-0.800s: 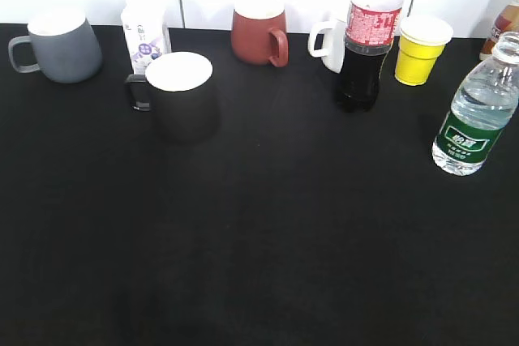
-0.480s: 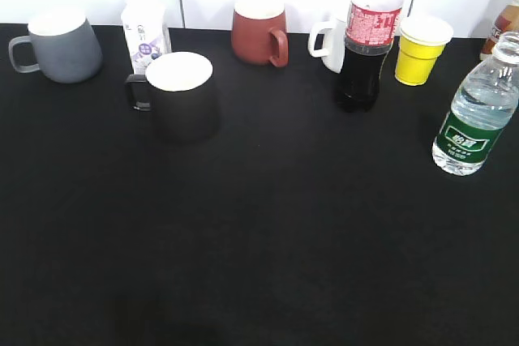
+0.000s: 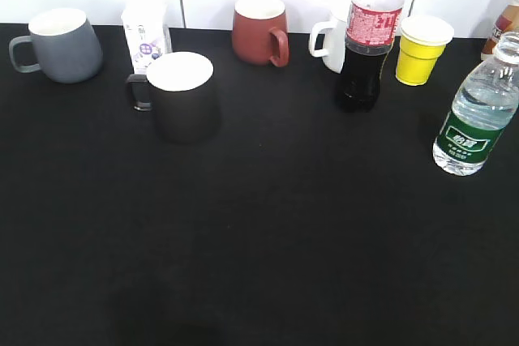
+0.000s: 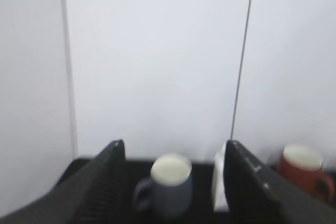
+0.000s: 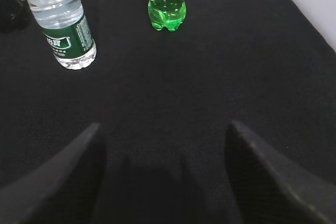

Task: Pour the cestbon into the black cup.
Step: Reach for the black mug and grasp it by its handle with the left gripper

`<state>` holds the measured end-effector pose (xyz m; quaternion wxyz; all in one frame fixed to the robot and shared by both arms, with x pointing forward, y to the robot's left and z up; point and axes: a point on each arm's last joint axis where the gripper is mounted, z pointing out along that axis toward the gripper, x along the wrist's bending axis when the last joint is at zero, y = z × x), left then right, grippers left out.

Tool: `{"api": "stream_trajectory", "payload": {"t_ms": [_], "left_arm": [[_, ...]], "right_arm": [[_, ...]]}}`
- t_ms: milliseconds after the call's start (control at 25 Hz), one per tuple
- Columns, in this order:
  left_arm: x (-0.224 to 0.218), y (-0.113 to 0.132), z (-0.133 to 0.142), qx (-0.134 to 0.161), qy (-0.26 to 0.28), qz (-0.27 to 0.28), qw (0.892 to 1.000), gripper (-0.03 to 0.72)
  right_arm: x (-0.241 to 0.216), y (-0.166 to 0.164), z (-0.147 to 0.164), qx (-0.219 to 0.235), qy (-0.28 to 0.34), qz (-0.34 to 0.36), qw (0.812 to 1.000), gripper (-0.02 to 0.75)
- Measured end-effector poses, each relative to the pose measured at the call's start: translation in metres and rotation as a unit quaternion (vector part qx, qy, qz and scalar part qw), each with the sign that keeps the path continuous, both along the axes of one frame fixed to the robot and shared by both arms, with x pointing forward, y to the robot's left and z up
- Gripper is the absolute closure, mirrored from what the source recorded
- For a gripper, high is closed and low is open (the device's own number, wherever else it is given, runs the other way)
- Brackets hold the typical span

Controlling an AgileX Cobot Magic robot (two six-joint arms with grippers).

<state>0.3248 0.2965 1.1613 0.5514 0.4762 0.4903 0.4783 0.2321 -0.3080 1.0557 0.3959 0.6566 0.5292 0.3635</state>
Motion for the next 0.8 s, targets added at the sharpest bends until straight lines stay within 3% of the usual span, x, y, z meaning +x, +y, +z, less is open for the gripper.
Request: {"api": "stream_trajectory", "payload": {"t_ms": [120,240,320,480,600,640,680,800], "left_arm": [[0.058,-0.013,-0.009,-0.002,0.014,-0.035,0.999,0.240],[0.107,-0.038,-0.052,-0.004,0.047,-0.079,0.996,0.241],[0.120,-0.049,-0.098,-0.012,0.069,-0.090,0.993,0.241],[0.129,-0.054,-0.182,0.004,0.119,-0.086,0.989,0.241],[0.145,-0.068,-0.215,0.031,0.097,-0.137,0.985,0.244],[0.148,-0.073,-0.223,0.017,0.079,-0.153,0.985,0.246],[0.153,-0.075,-0.238,0.007,0.099,-0.160,0.982,0.246],[0.171,-0.084,-0.260,0.006,0.125,-0.178,0.976,0.248]], "right_arm": [[0.000,0.000,0.000,0.000,0.000,0.000,1.000,0.204],[0.000,0.000,0.000,0.000,0.000,0.000,1.000,0.204],[0.000,0.000,0.000,0.000,0.000,0.000,1.000,0.204],[0.000,0.000,0.000,0.000,0.000,0.000,1.000,0.204],[0.000,0.000,0.000,0.000,0.000,0.000,1.000,0.204],[0.000,0.000,0.000,0.000,0.000,0.000,1.000,0.204],[0.000,0.000,0.000,0.000,0.000,0.000,1.000,0.204],[0.000,0.000,0.000,0.000,0.000,0.000,1.000,0.204]]}}
